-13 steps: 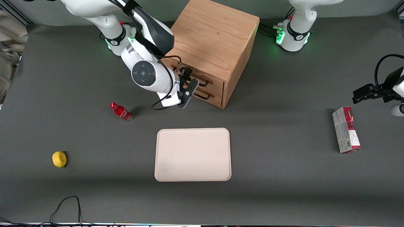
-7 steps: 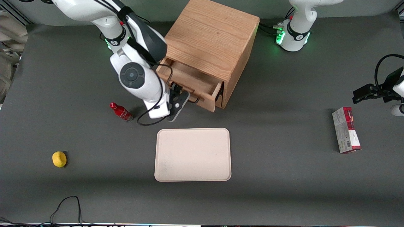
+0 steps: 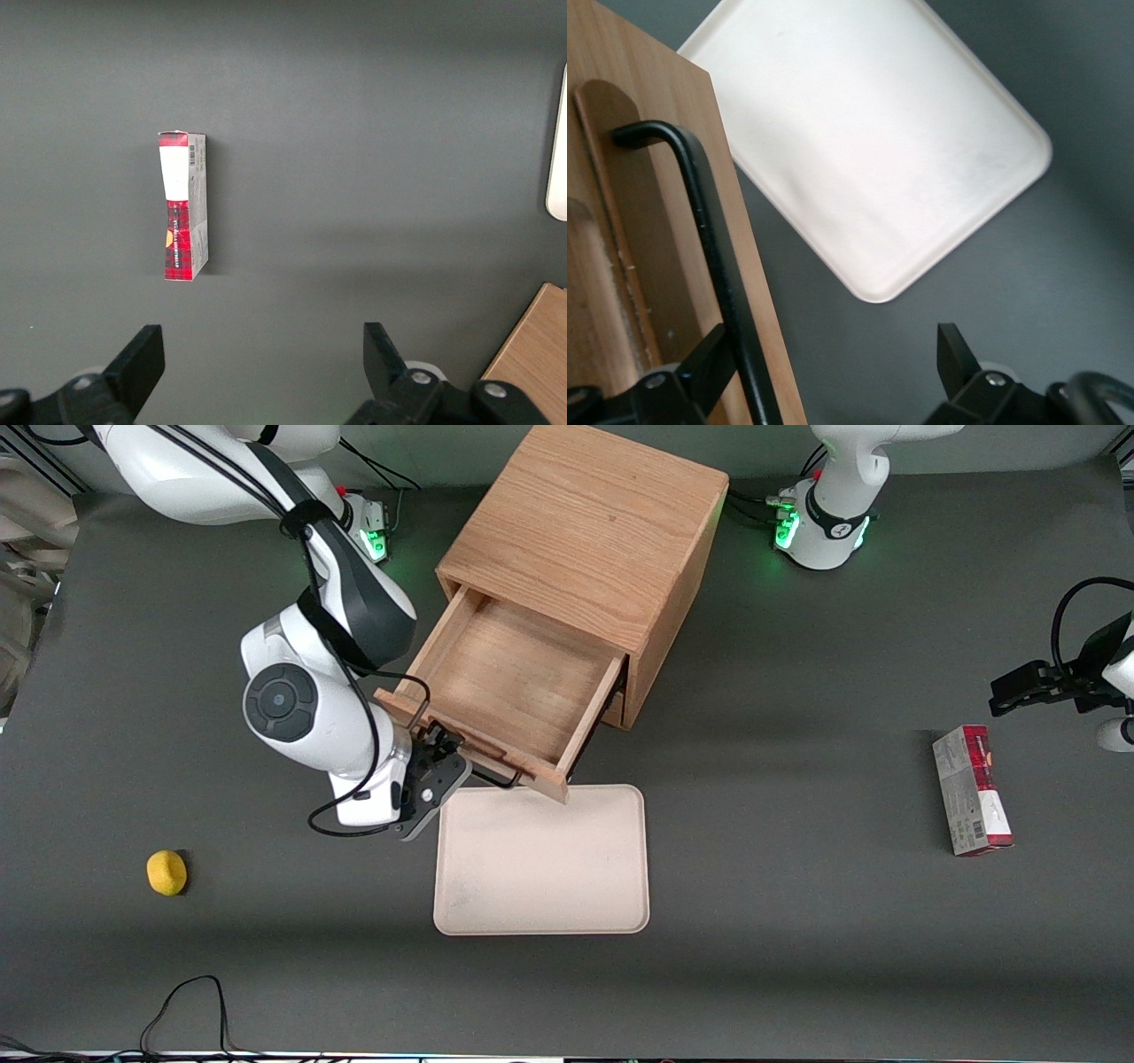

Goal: Open upper drawer

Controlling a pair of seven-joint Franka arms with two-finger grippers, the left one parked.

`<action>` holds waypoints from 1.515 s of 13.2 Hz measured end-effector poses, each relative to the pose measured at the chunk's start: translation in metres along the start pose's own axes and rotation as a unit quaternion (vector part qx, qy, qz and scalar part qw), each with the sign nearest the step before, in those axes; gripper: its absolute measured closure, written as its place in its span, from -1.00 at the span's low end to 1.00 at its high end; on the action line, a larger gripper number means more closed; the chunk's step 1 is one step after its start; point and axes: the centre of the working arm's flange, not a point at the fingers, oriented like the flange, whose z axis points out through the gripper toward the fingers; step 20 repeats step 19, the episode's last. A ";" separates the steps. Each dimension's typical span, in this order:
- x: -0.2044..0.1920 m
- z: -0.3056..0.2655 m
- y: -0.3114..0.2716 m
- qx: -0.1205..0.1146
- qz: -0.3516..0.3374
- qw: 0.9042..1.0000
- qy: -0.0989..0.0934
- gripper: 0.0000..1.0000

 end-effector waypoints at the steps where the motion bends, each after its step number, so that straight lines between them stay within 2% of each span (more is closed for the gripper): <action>1: 0.002 -0.011 0.006 -0.010 0.002 1.000 0.008 -1.00; 3: 0.002 -0.038 0.014 -0.022 0.007 1.000 0.018 -1.00; 4: -0.002 -0.053 0.019 -0.025 0.015 0.999 0.013 -1.00; 6: -0.024 -0.081 0.033 -0.031 0.078 0.996 -0.015 -1.00; 7: -0.038 -0.095 0.040 -0.034 0.138 0.989 -0.030 -1.00; 8: -0.050 -0.106 0.044 -0.035 0.200 0.978 -0.040 -1.00; 9: -0.059 -0.116 0.042 -0.037 0.262 0.963 -0.046 -1.00; 11: -0.089 -0.129 0.036 -0.048 0.359 0.931 -0.044 -1.00; 13: -0.123 -0.131 0.036 -0.042 0.394 0.918 -0.031 -1.00; 16: -0.194 -0.143 0.047 -0.042 0.439 0.897 -0.023 -1.00; 18: -0.230 -0.159 0.066 -0.041 0.446 0.894 -0.015 -1.00; 20: -0.241 -0.164 0.075 -0.040 0.446 0.894 -0.011 -1.00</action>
